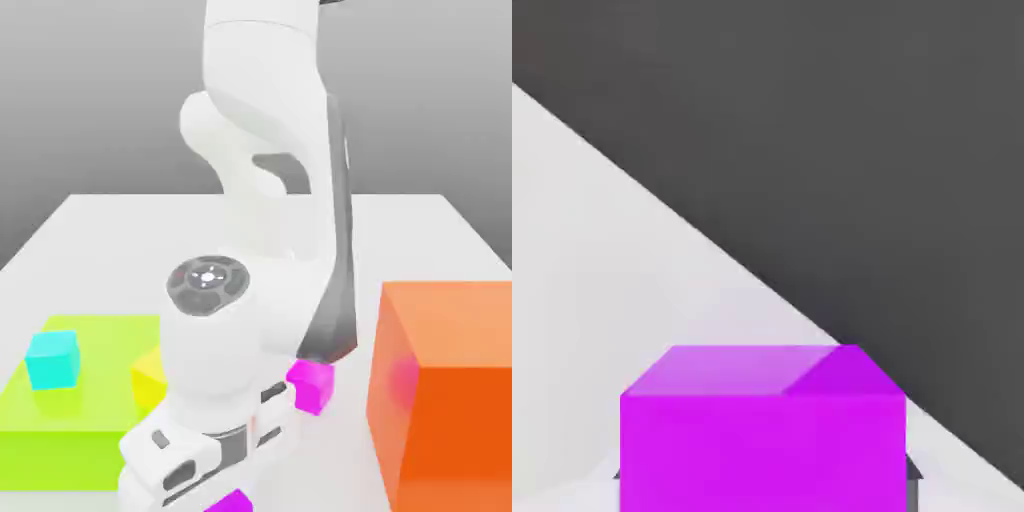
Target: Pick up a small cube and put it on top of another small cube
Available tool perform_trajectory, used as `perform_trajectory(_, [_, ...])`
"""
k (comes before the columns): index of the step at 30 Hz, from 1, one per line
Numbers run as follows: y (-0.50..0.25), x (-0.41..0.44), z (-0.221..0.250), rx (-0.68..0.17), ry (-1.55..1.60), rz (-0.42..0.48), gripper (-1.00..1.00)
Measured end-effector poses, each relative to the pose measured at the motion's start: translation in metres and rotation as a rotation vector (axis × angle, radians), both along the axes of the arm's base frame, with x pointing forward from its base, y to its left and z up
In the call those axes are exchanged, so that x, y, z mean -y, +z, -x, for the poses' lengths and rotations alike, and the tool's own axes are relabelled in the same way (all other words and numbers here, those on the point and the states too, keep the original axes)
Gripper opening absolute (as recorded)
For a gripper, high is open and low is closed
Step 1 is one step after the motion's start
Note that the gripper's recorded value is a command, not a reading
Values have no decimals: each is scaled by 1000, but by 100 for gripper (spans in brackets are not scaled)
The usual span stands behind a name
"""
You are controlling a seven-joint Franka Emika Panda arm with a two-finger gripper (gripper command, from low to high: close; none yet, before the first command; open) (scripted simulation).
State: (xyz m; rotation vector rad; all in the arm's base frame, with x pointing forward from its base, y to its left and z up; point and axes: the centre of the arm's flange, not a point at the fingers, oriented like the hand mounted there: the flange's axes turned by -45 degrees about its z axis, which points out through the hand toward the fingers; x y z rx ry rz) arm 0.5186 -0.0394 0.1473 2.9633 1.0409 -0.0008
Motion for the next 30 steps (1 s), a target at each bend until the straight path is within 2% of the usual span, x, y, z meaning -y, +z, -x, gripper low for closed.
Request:
perform_trajectory(5, [61, 5, 6, -5, -11, -13, -100])
perform_trajectory(12, [128, 31, 37, -14, -60, -46, -100])
perform_trajectory(21, [201, 62, 95, -4, -119, -14, -100])
perform_trajectory(26, [154, 66, 102, -2, -127, -6, -100])
perform_trajectory(27, [146, 66, 102, -1, -128, -4, 100])
perform_trajectory(30, [146, 66, 102, -1, -128, -4, 100])
